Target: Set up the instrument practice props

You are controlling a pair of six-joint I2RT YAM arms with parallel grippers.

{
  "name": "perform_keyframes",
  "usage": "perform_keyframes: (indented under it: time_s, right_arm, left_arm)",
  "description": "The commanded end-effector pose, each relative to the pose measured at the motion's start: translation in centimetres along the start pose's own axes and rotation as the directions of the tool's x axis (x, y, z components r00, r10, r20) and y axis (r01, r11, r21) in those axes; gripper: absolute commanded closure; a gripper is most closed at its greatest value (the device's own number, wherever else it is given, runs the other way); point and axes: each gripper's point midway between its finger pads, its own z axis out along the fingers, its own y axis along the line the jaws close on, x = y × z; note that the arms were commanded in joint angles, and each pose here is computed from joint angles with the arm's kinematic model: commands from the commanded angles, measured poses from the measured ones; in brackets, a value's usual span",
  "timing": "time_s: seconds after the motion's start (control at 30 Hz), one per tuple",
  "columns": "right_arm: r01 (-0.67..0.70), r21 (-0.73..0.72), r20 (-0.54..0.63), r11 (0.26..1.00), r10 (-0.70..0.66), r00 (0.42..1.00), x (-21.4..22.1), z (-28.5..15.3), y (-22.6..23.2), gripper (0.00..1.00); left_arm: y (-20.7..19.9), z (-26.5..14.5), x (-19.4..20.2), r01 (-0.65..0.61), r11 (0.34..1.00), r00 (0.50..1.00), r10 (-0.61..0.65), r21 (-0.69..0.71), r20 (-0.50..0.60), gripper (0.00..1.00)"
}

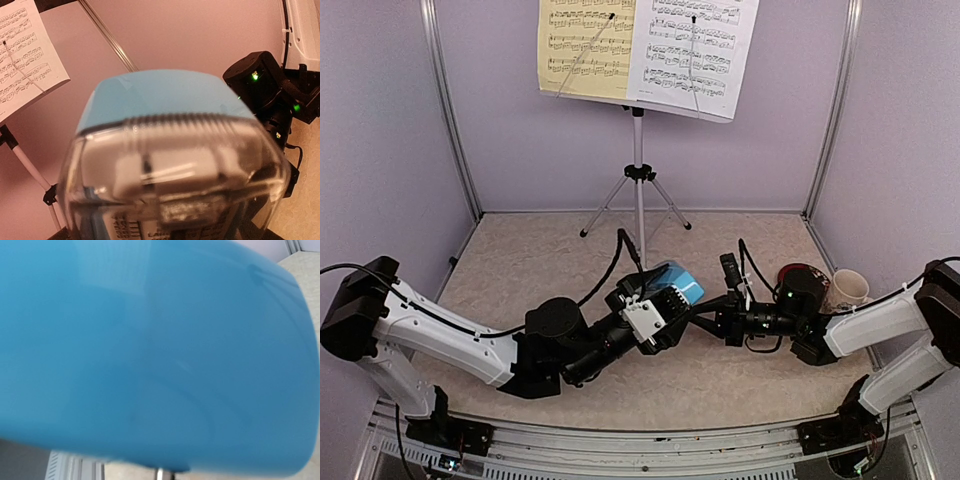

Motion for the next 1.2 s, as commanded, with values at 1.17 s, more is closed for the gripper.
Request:
perform_keyframes:
  time_s: [1.17]
  right_arm:
    - [-0.024,-0.247,0.121,0.969,0.056,0.991,-4.0,0.0,3.2,1.00]
  left_arm:
    - [-0.3,-6.0,-3.0,-0.137,0.990,0.962,0.127,0.024,0.241,0.55]
